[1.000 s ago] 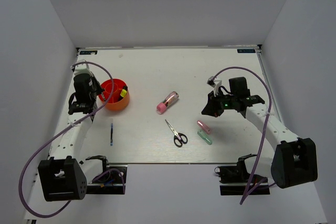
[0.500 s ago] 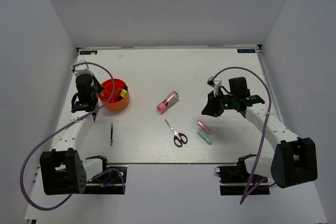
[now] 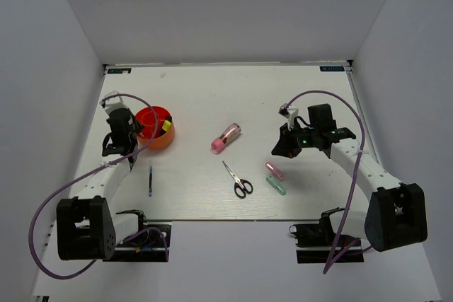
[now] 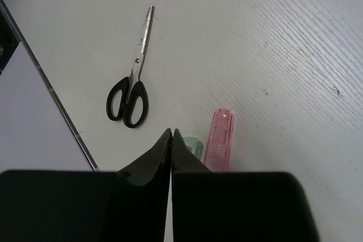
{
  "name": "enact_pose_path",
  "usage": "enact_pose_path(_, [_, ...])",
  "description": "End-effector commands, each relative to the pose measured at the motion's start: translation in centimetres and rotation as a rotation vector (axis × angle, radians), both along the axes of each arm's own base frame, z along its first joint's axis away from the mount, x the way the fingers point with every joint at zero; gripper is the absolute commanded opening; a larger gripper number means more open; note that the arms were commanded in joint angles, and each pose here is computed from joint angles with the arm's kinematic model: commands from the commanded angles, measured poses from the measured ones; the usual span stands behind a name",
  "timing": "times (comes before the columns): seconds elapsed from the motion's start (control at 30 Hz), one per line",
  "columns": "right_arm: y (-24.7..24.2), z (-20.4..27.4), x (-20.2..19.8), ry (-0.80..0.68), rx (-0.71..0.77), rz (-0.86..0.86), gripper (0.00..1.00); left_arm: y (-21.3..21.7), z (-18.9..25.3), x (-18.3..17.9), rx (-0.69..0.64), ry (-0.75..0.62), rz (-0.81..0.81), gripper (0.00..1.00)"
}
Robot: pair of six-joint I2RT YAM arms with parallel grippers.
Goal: Sort the stationery into containers
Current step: Place the pen in the storage box.
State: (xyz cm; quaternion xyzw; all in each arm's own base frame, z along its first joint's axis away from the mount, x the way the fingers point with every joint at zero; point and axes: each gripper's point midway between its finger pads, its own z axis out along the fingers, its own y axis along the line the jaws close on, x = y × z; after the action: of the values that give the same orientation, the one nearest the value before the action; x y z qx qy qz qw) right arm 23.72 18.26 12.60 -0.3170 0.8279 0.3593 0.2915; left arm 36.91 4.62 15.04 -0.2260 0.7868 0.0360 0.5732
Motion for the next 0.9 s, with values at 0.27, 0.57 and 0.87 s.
enact_pose_path(0.27, [0.2,0.6,0.1,-0.026,0.016,0.022,0.01,-0.6,0.8,-0.8,-0.038,0.001,-0.001,0.64])
enact_pose_path(0.57, [0.1,1.0,0.0,-0.050,0.018,0.027,0.71,-2.3,7.6,-4.2,-0.065,-0.046,-0.096,0.29])
enact_pose_path(0.87, [0.0,0.9,0.6,-0.019,0.004,-0.017,0.73,-9.4,2.3,-12.8,-0.267,0.316,-0.448,0.63])
